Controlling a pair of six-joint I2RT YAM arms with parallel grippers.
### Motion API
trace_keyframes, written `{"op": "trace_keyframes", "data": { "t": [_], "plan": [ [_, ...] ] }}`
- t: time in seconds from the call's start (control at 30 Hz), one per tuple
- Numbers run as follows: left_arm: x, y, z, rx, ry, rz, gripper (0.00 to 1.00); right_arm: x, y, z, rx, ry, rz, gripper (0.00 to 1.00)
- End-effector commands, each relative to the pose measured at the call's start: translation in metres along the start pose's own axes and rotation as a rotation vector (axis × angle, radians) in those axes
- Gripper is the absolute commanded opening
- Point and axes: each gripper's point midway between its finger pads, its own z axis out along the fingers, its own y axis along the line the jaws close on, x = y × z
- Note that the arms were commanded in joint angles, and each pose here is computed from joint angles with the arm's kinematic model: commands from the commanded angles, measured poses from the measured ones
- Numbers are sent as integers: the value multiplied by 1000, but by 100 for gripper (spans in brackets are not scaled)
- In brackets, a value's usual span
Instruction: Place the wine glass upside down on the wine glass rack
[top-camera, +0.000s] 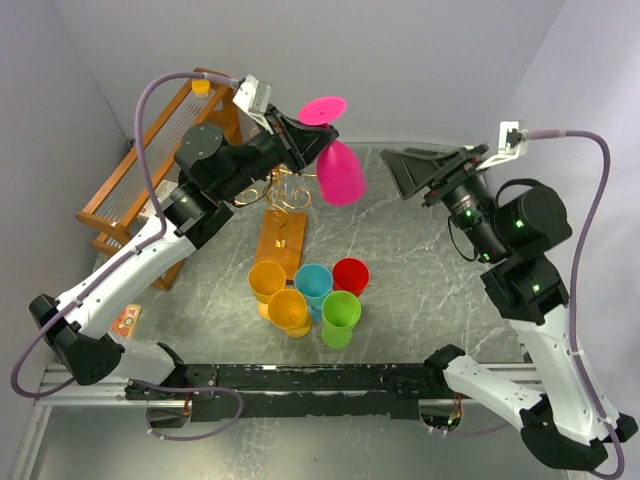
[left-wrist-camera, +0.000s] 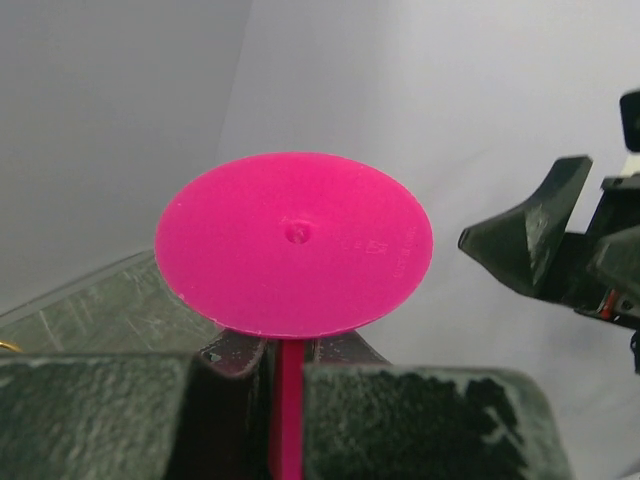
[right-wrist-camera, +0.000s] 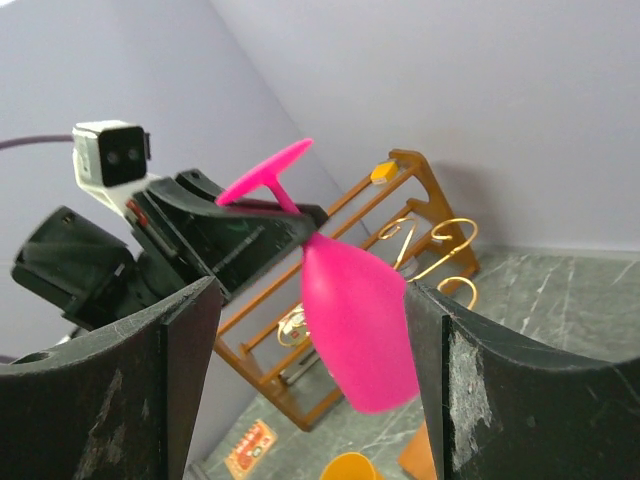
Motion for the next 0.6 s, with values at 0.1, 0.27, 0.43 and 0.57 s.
{"op": "trace_keyframes", "data": {
  "t": [0.1,0.27,0.43,0.57],
  "plan": [
    [6,-7,14,86,14,71,7,2,21,17,-54,77,122,74],
    [20,-11,21,144,35,174,7,10,38,21,-144,124,177,74],
    [31,-8,25,142,46,260,7,31,15,30,-14,176,298,61],
    [37,-15,22,194,41,286,7,33,-1,33,78,149,355,56]
  ]
}}
